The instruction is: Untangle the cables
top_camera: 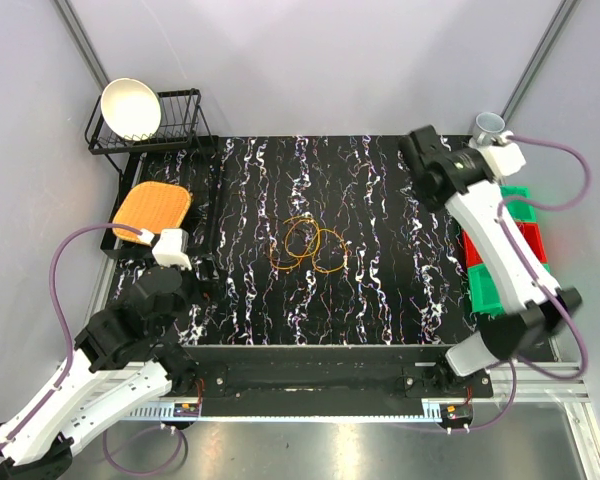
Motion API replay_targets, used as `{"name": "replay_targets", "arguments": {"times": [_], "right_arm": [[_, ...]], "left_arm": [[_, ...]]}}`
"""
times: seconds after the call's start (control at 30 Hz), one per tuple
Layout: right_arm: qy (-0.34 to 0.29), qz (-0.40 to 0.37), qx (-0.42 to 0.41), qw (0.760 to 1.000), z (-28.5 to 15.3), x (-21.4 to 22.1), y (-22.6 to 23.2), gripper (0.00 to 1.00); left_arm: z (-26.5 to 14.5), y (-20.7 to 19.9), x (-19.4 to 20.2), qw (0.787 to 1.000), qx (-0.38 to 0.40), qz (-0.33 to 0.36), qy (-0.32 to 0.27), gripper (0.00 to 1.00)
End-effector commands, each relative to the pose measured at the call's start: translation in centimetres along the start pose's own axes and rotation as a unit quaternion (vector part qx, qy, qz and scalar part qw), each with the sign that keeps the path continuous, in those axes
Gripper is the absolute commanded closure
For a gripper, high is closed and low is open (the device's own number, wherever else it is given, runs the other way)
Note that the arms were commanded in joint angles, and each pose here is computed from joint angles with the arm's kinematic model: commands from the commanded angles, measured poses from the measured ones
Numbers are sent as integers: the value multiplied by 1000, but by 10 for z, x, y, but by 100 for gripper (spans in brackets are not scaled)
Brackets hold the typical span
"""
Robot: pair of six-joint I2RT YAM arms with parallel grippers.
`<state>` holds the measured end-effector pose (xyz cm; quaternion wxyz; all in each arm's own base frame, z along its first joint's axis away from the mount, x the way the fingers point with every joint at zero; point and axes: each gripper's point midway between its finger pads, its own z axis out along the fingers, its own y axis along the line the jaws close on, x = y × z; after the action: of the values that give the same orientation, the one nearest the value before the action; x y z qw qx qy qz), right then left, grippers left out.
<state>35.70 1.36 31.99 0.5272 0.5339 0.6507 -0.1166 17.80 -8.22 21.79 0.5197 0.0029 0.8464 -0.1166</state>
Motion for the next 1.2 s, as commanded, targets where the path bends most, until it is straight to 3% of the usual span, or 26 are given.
{"name": "replay_targets", "arguments": {"times": [0.0,0.27,0.47,0.73,1.17], "right_arm": [[-44,-105,88,990,-1,-43,-105,100],[-55,-75,150,984,6,-60,-185,100],[-102,-27,181,978,6,-70,-240,100],[-127,63,199,970,13,-58,-263,100],[-148,60,321,934,43,-56,-281,100]], "left_arm": [[1,-5,-9,1000,8,-9,-17,1],[1,-8,-8,1000,18,-7,-16,1],[-1,-8,-9,1000,21,-10,-20,1],[-1,-8,-8,1000,22,-11,-19,1],[-5,-7,-10,999,29,-18,-30,1]]}}
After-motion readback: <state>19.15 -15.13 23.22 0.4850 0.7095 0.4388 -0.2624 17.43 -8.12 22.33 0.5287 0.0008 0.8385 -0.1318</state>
